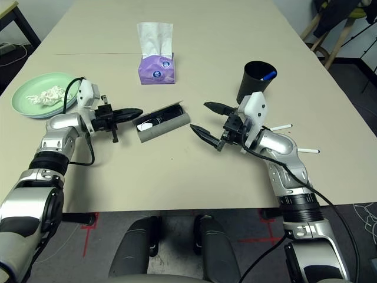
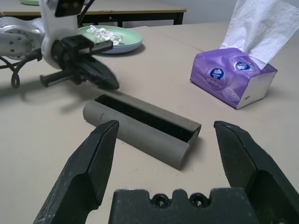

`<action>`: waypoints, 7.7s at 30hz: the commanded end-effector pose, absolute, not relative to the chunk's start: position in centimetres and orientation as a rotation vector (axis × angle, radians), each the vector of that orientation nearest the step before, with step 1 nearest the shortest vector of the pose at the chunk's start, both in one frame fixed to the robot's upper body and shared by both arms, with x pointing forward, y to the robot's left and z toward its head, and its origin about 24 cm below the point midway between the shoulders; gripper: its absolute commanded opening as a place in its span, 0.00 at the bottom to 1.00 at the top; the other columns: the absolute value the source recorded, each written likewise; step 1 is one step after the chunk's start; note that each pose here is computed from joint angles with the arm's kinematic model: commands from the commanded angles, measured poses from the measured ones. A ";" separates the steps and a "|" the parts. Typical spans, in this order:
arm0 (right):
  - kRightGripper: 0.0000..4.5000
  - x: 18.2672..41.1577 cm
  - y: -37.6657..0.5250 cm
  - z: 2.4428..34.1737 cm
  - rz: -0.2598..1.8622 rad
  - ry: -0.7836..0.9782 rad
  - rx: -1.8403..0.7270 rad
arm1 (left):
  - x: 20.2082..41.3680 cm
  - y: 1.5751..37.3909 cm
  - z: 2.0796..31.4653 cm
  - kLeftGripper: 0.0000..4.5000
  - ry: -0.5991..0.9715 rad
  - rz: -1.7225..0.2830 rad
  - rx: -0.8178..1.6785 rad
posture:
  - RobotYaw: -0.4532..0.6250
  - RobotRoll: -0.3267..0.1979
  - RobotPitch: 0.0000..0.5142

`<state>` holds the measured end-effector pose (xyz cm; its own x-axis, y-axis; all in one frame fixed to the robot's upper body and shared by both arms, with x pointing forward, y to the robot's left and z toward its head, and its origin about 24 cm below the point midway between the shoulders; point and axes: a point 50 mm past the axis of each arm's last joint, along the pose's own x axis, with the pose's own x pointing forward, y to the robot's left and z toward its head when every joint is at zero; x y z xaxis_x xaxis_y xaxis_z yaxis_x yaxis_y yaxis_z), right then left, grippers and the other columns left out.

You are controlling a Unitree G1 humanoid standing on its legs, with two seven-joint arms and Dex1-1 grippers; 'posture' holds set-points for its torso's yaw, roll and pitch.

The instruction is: Organize and tidy the items on the table.

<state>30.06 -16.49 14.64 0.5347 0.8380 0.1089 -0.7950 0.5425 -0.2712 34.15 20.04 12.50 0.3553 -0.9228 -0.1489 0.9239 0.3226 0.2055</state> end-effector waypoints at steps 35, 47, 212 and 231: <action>1.00 32.3 -19.3 14.8 0.893 0.072 -0.287 | 31.1 15.3 15.3 0.99 -0.171 -1.361 0.244 | 0.49 0.62 0.31; 1.00 31.6 -25.3 18.0 0.985 0.473 -0.812 | 31.7 14.3 14.9 0.99 -0.178 -1.285 0.238 | 0.47 0.62 0.35; 0.99 34.7 -27.8 20.3 1.238 0.729 -1.337 | 28.6 16.6 14.5 1.00 -0.131 -1.192 0.278 | 0.57 0.62 0.47; 0.99 35.1 -27.4 19.7 1.259 0.737 -1.448 | 28.4 16.2 14.4 1.00 -0.133 -1.177 0.264 | 0.58 0.62 0.49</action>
